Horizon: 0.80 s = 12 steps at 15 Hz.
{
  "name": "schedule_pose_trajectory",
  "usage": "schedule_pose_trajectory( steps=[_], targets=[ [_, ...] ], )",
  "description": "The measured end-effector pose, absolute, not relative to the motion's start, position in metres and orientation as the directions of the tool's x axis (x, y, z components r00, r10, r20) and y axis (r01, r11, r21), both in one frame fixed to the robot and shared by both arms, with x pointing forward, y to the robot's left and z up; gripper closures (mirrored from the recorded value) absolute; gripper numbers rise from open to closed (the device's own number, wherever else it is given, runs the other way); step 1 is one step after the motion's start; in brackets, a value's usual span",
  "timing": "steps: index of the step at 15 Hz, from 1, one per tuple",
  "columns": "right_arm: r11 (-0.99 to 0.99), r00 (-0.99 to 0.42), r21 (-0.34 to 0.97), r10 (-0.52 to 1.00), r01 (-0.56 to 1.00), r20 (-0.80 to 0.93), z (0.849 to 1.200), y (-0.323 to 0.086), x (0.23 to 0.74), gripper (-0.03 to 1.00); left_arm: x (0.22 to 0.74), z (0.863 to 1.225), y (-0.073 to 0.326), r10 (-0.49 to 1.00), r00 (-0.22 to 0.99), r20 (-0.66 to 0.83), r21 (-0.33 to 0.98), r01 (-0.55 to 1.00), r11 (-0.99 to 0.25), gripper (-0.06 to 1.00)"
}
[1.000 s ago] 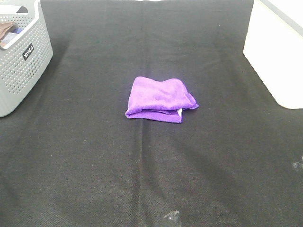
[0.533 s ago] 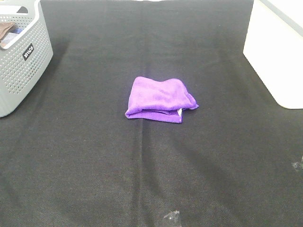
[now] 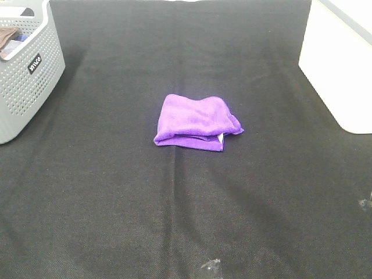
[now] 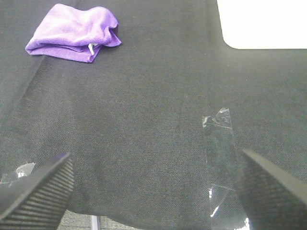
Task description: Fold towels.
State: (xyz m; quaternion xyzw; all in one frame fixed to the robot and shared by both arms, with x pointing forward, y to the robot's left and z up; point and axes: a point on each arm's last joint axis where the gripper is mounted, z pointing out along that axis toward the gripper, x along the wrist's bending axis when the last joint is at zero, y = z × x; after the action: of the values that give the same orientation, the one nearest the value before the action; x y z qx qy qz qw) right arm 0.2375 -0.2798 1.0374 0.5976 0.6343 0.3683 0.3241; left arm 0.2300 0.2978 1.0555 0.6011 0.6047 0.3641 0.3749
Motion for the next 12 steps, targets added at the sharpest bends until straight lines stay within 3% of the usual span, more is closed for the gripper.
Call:
schedule_pose_trajectory(
  steps=[12],
  targets=[
    [0.092, -0.165, 0.851, 0.986, 0.517, -0.007, 1.0367, -0.2834, 0.2356, 0.11, 0.2302, 1.0556, 0.2970, 0.997, -0.077, -0.016, 0.891, 0.450, 0.049, 0.24]
  ],
)
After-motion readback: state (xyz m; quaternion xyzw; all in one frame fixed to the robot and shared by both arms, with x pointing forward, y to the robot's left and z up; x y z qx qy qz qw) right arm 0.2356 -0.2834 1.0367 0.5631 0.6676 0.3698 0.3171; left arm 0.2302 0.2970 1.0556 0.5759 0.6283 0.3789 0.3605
